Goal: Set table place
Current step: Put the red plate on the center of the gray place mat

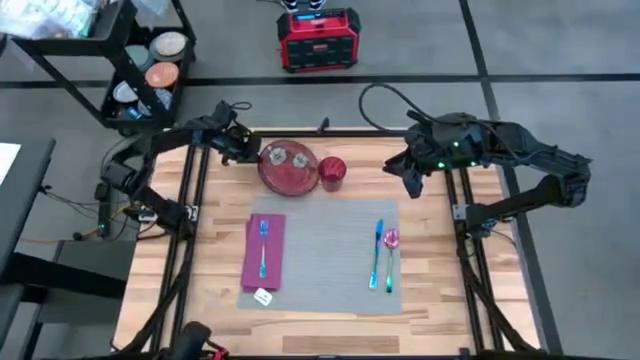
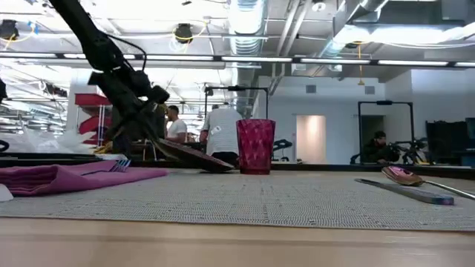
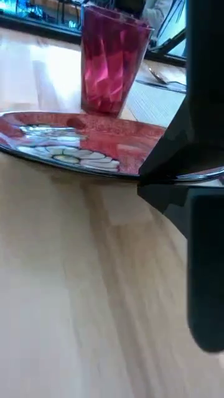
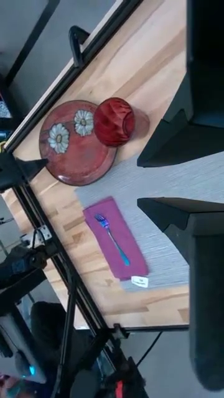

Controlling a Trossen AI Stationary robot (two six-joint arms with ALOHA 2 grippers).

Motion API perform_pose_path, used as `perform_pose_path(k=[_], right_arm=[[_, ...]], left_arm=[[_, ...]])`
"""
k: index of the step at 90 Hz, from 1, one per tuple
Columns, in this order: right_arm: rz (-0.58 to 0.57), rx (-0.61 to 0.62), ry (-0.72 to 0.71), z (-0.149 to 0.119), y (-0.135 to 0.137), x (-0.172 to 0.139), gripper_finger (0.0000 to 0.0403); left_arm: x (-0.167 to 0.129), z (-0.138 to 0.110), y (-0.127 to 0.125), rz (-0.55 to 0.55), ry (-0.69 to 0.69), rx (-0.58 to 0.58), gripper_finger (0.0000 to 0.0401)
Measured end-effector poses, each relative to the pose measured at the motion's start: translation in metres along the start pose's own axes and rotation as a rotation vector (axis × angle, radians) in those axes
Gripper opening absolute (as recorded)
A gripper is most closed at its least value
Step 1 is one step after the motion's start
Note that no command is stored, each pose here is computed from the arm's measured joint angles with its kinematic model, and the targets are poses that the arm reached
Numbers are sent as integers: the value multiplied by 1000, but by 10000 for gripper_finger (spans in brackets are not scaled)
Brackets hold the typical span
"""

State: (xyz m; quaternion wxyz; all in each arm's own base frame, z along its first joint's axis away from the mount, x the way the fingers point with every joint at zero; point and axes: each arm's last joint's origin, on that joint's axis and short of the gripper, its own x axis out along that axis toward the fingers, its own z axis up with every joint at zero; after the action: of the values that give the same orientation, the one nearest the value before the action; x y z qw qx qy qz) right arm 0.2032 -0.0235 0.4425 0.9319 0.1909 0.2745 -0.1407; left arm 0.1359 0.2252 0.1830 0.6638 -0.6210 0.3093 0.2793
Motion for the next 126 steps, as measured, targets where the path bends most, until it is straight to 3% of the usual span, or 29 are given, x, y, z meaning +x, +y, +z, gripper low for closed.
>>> perform_pose_path(k=[40,74,111,126], right_arm=[[18,-16,6,-2,5,0,76],[66,-9,25,-7,17,-2,76],[109,-24,65,-14,31,4,76],[117,-39,88,-16,38,10,76]], left_arm=[[-45,-26,-29,-93,-113,-47,0],[-29,-59,-48,-35,60,-23,0],[-40,-95,-83,-167,83,30,4],[-34,-107,-89,-127,91,48,2]])
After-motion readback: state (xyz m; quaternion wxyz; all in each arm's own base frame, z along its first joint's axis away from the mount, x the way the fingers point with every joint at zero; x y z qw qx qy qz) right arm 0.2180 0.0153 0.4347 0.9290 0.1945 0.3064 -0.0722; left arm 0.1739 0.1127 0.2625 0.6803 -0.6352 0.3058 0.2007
